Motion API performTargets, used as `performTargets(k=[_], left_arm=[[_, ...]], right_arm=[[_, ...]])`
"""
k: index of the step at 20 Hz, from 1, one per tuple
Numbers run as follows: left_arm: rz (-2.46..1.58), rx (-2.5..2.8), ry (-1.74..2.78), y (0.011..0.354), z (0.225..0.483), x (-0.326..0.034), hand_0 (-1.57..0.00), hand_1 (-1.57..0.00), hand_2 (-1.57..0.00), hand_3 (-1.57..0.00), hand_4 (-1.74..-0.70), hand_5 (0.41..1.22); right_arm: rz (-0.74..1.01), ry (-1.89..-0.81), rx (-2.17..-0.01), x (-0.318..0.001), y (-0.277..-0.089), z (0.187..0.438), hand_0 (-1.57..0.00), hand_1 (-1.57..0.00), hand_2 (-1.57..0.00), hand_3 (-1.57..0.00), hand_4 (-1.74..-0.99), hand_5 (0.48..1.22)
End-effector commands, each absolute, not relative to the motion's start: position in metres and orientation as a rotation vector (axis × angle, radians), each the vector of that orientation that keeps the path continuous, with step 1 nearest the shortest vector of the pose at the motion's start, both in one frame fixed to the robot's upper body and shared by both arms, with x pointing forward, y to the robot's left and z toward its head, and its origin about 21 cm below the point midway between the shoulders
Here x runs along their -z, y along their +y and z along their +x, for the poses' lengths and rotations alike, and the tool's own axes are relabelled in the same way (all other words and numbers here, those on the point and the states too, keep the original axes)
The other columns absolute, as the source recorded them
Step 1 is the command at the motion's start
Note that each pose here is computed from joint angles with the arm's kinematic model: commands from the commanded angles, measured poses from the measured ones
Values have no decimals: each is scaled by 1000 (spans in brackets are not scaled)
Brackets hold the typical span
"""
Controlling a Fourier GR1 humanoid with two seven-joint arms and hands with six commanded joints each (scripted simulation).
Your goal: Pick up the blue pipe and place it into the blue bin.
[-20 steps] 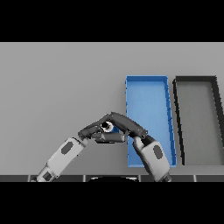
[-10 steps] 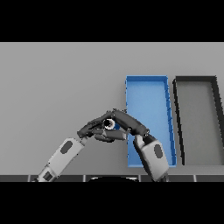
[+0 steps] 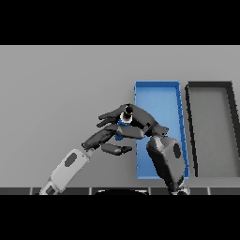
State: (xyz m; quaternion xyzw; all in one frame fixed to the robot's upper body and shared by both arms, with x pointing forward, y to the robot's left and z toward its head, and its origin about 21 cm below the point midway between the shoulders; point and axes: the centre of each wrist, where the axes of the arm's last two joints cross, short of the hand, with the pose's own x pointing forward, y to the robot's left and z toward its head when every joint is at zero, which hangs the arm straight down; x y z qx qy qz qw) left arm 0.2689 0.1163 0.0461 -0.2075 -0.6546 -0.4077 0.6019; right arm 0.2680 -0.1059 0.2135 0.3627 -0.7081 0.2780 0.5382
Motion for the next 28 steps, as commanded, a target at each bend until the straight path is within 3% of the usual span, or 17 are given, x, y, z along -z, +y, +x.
performTargets(k=[1,6,9,12,16,20,28], left_arm=[[-488,945,-1518,116,267,-46,-1,-1,-1,0,-865,509],[-489,958,-1532,120,266,-44,0,0,0,1,-868,485],[-497,957,-1538,121,262,-47,1,1,1,1,-860,484],[-465,954,-1525,123,264,-49,1,1,1,1,-844,481],[-433,948,-1530,122,264,-49,1,1,1,1,-827,467],[-420,954,-1522,131,265,-48,1,1,1,1,-824,462],[-443,957,-1531,134,261,-47,1,1,1,1,-829,470]], right_arm=[[856,-1678,-647,-223,-106,270,-1571,-1571,-1571,-1571,-1492,1221],[796,-1873,-660,-291,-129,286,-1571,-1571,-1571,-1571,-1496,1221],[677,-1933,-534,-310,-153,303,-1571,-1571,-1571,-1571,-1497,1221],[491,-1916,-441,-313,-180,322,-1571,-1571,-1571,-1571,-1498,1221],[327,-1796,-266,-280,-230,342,-1571,-1571,-1571,-1571,-1499,1221],[245,-1654,-132,-230,-260,341,-1571,-1571,-1571,-1571,-1499,1221],[68,-1293,75,-132,-285,309,-1571,-1571,-1571,-1571,-1499,1221]])
